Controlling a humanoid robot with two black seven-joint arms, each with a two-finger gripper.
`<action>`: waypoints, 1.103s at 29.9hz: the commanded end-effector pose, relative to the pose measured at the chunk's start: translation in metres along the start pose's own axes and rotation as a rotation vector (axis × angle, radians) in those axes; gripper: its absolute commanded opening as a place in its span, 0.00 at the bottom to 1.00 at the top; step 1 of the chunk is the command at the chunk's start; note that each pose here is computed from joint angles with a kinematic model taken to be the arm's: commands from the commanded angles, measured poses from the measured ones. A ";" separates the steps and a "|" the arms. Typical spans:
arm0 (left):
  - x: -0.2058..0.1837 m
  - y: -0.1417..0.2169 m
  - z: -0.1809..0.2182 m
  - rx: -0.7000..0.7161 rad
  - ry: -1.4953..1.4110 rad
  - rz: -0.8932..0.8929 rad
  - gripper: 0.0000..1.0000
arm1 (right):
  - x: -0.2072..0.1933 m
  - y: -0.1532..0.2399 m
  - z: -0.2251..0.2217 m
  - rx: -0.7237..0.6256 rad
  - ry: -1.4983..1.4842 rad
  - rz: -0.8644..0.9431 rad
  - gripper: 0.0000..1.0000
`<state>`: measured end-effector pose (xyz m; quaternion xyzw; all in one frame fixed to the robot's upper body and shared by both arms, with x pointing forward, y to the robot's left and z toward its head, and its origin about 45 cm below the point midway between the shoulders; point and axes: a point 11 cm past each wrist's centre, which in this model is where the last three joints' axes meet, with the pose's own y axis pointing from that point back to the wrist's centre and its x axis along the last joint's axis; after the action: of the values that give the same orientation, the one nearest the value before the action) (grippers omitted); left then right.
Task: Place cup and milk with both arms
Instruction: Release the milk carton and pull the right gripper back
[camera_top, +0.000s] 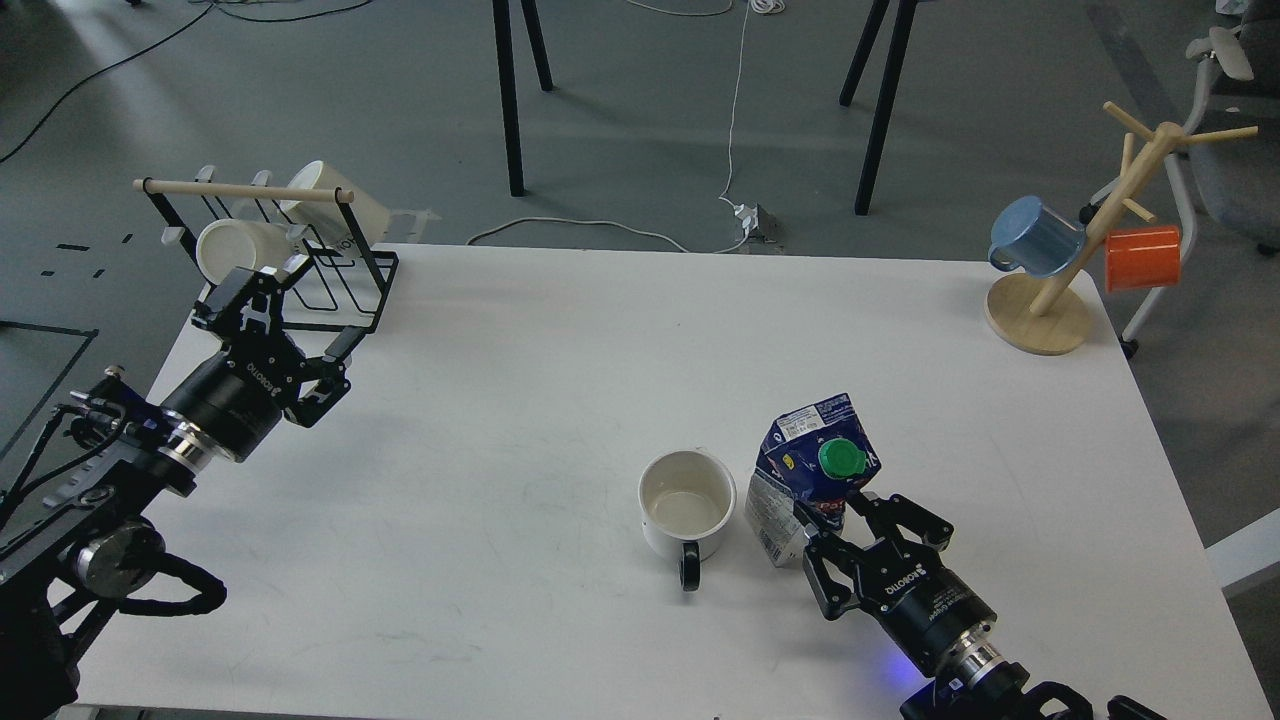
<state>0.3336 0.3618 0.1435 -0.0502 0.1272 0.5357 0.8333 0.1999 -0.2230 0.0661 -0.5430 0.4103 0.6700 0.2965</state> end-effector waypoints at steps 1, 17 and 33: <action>0.000 0.000 0.000 0.001 0.000 0.001 0.99 | 0.000 0.001 -0.001 0.003 0.000 0.001 0.88; 0.001 0.001 -0.005 0.003 0.008 0.012 0.99 | 0.019 0.064 -0.009 0.019 0.007 0.116 0.99; 0.002 0.000 -0.005 -0.001 0.013 0.017 0.99 | -0.107 0.082 -0.193 0.417 0.338 -0.095 0.99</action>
<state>0.3330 0.3613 0.1370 -0.0522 0.1342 0.5415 0.8283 0.2063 -0.4162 0.1381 -0.5538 0.5710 0.5043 0.3361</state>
